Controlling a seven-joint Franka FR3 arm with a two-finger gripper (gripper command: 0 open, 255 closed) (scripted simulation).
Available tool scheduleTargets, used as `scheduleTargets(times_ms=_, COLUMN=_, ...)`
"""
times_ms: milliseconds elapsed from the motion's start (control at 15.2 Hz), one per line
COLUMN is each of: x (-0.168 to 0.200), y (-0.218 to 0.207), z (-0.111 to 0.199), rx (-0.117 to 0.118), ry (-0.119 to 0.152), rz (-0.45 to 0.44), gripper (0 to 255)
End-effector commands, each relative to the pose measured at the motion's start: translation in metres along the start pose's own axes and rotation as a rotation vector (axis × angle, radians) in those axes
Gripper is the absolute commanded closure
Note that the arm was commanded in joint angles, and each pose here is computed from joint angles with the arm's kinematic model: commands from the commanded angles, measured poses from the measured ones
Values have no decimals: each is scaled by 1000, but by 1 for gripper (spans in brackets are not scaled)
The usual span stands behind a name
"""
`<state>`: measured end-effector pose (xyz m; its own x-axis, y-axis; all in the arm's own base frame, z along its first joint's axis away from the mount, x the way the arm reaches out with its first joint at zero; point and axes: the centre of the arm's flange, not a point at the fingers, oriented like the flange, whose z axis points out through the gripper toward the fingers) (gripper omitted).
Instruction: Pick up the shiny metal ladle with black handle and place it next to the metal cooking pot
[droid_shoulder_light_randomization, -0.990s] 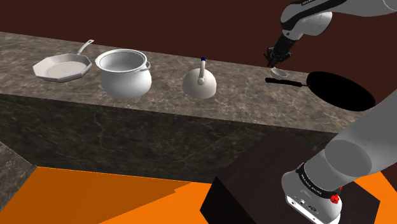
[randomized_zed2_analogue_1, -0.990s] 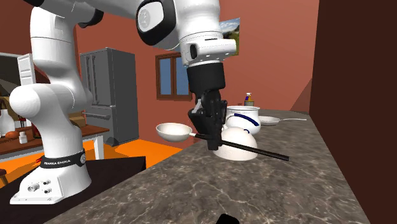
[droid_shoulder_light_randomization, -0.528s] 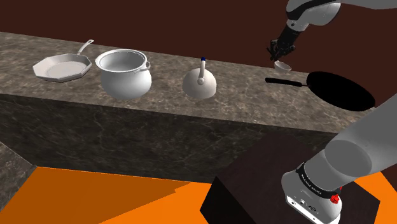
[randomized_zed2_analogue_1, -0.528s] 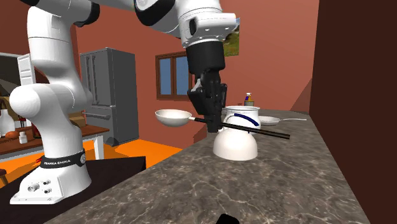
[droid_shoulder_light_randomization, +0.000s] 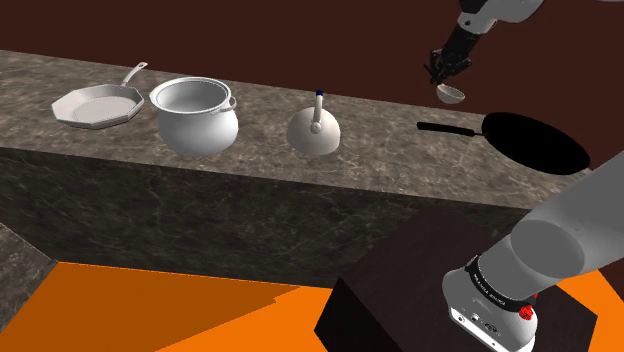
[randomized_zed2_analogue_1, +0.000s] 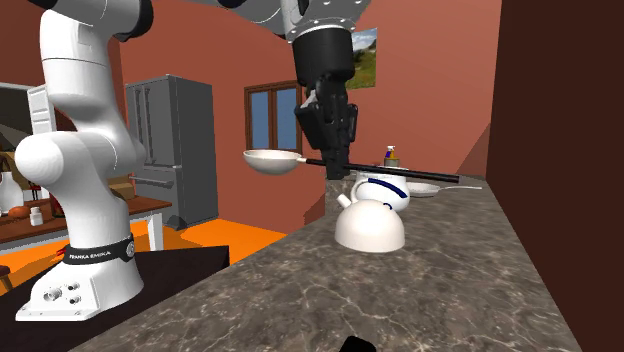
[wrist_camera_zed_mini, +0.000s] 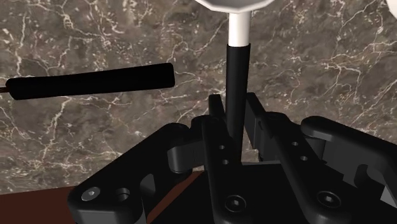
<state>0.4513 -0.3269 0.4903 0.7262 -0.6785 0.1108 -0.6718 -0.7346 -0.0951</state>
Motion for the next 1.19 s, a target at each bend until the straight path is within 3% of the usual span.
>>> scheduleTargets(times_ms=0, x=-3, y=-13, z=-3, rx=0, ry=0, rz=0, gripper=255)
scheduleTargets(times_ms=1122, x=-73, y=-226, z=9, rx=0, ry=0, rz=0, gripper=255)
